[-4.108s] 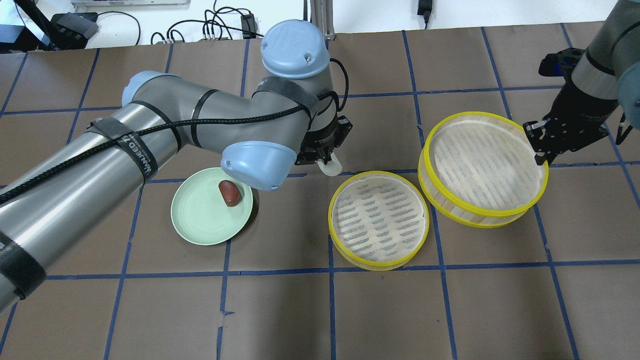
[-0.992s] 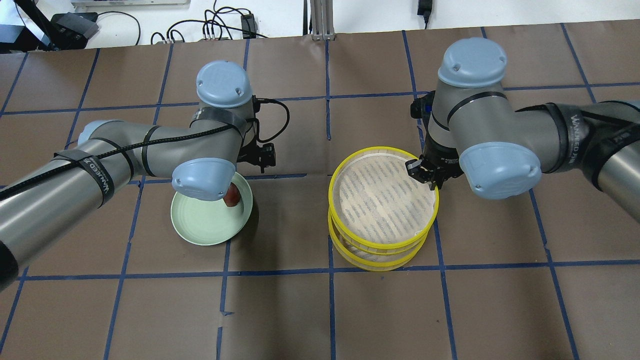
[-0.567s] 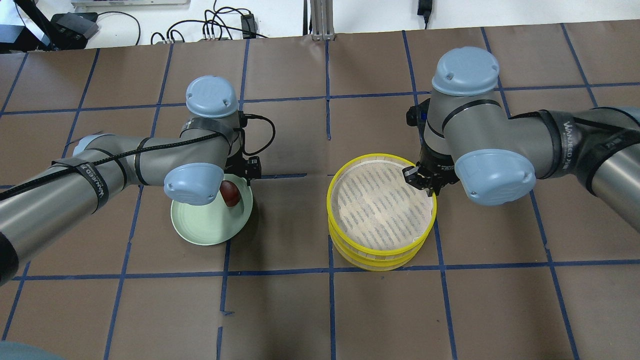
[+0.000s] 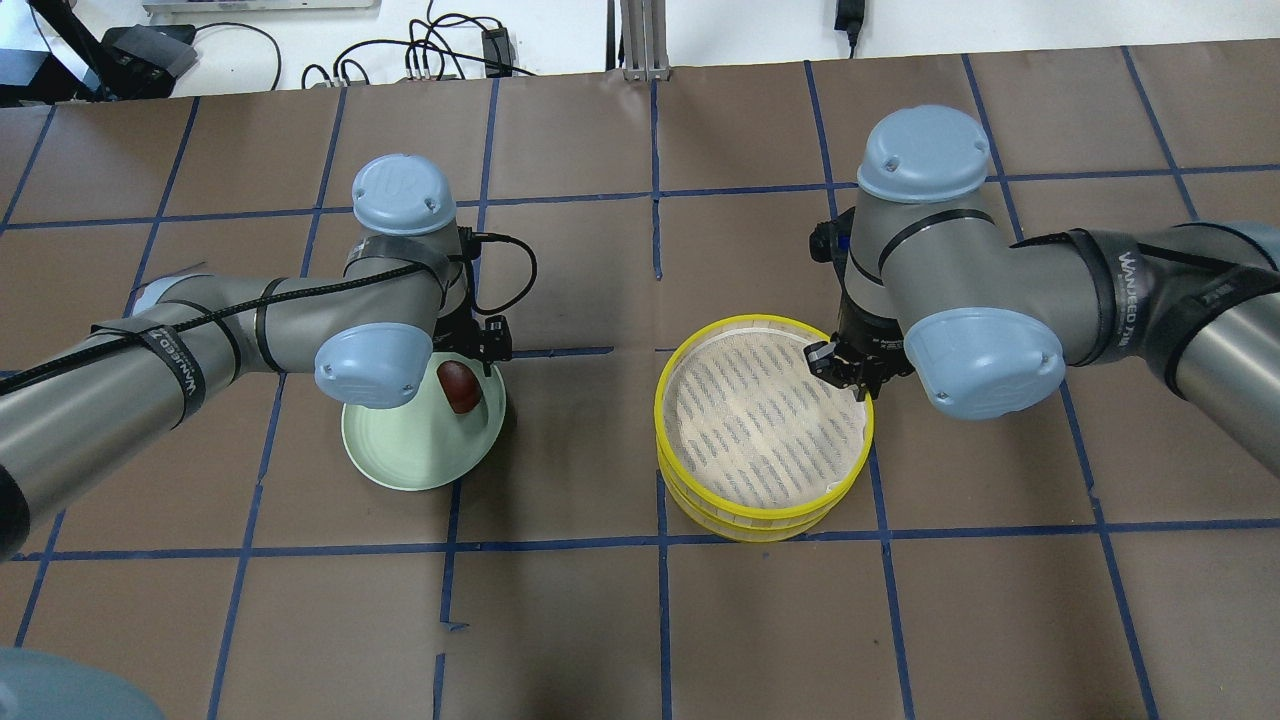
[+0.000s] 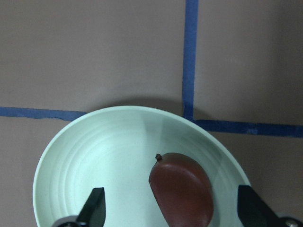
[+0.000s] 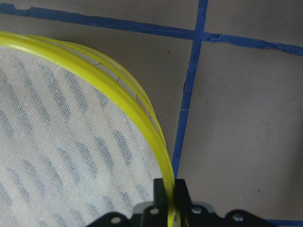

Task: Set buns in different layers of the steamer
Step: 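Lower the top tier onto the bottom tier while the left grasps the brown bun, then lift the brown bun with the left gripper while the right releases the rim and rises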

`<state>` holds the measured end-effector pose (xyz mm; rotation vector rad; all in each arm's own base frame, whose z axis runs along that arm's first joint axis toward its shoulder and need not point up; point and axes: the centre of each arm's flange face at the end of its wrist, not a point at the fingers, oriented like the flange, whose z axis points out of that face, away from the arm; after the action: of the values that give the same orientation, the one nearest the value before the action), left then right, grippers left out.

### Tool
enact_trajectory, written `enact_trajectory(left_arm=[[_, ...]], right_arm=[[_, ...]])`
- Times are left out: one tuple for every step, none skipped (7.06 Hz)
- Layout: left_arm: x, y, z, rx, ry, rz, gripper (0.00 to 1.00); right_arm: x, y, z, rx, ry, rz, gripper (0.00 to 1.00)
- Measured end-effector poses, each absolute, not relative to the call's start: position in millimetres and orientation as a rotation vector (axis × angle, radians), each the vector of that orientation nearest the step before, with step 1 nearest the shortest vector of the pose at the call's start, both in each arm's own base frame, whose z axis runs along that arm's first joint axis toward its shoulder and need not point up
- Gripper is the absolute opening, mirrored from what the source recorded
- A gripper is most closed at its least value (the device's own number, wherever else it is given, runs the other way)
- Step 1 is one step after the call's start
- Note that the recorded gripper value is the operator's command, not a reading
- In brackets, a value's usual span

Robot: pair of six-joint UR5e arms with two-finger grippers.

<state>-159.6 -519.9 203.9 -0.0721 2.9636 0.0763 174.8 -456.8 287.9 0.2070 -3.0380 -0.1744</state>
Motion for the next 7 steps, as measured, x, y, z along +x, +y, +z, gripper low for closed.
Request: enact_trajectory(left_arm=[[-159.7, -519.4, 201.2, -0.072, 2.967, 0.085, 0.83], [-159.6, -519.4, 200.4, -0.073, 2.968, 0.088, 0.67], [-158.8, -519.7, 200.2, -0.075, 2.968, 0.089, 0.53], [-157.6, -520.0, 199.9, -0.079, 2.968, 0.091, 0.45], [-156.6, -520.0, 199.5, -0.083, 2.968, 0.093, 0.42], [-156.2, -519.5, 198.3, -0.084, 2.968, 0.096, 0.22], [-155.7, -519.1, 197.1, -0.087, 2.968, 0.099, 0.04]], right_arm=[[174.6, -455.9, 286.4, 0.208, -3.037, -0.178, 0.03], [174.5, -455.6, 285.9, 0.208, -3.036, -0.179, 0.12], [174.4, -454.9, 285.0, 0.209, -3.035, -0.183, 0.56], [173.9, -453.9, 283.6, 0.211, -3.030, -0.189, 0.85], [173.2, -453.4, 282.8, 0.215, -3.024, -0.190, 0.96], [172.9, -453.4, 282.9, 0.217, -3.020, -0.191, 0.99], [172.5, -453.8, 285.2, 0.218, -3.020, -0.188, 1.00]])
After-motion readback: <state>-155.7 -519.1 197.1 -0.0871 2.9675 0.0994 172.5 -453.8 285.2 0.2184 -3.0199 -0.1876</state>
